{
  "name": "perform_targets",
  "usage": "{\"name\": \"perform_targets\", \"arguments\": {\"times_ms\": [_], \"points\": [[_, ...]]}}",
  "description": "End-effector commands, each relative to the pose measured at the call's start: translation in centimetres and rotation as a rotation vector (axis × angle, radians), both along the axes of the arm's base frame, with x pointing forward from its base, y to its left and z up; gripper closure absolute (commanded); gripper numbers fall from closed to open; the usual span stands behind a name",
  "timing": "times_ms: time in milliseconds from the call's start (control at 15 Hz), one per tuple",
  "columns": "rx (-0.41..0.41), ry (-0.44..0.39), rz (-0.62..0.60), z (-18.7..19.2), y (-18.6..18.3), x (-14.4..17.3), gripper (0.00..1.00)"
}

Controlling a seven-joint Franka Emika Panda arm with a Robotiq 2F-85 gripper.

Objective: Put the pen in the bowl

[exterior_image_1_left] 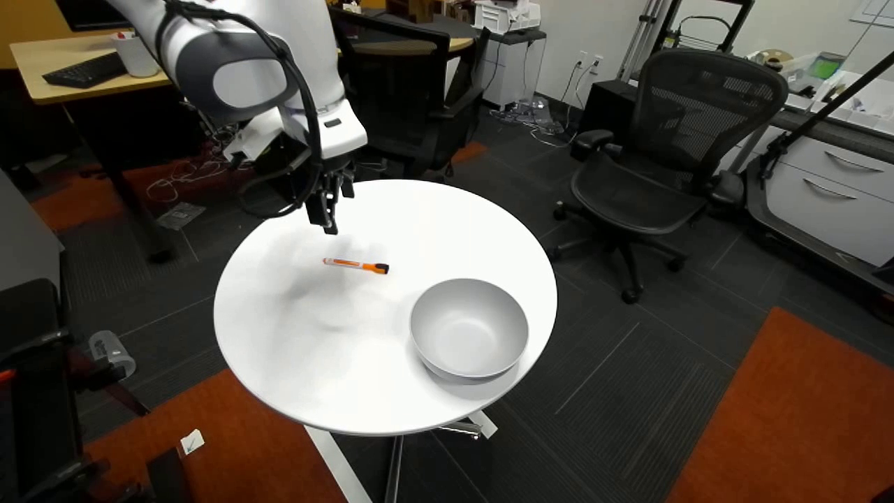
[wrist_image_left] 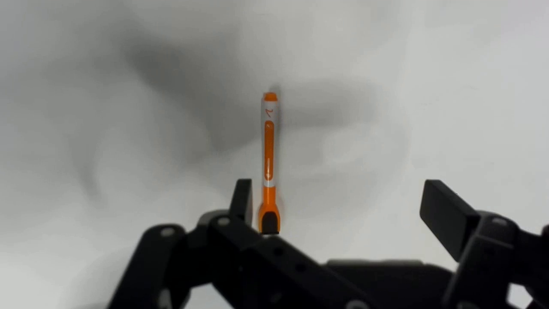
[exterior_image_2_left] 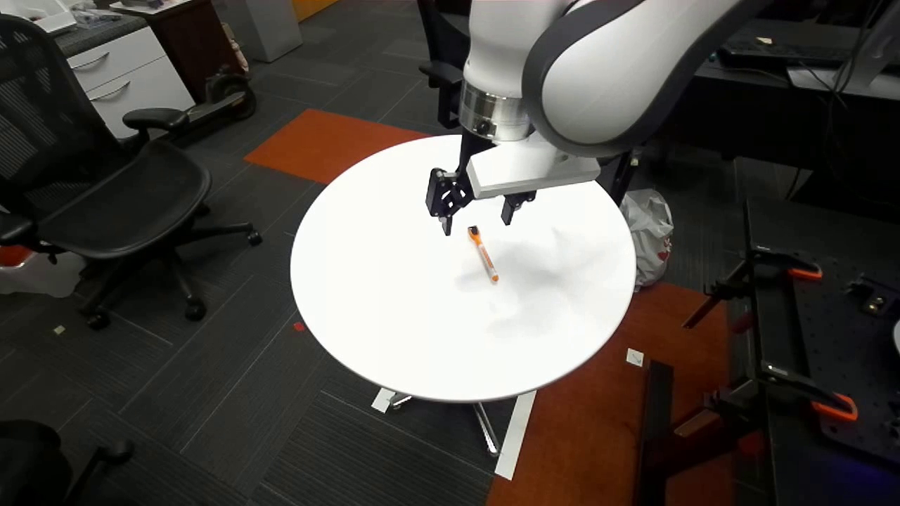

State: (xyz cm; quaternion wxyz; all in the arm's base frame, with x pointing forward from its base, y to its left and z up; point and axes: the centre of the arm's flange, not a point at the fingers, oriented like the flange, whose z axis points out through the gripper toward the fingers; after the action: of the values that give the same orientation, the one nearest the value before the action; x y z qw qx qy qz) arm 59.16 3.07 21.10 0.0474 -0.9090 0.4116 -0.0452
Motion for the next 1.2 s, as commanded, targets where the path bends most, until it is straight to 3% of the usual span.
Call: {"name": "perform_targets", "arguments": {"times_ms": [0, 467, 1133], "points": [[0.004, 0.059, -0.065, -2.4, 0.4, 2.6, 0.00], [0.016, 0.139, -0.118, -5.7, -0.3, 3.7, 0.00], [0.044, 0.175, -0.163, -7.8, -0.4, 3.7, 0.00]]}}
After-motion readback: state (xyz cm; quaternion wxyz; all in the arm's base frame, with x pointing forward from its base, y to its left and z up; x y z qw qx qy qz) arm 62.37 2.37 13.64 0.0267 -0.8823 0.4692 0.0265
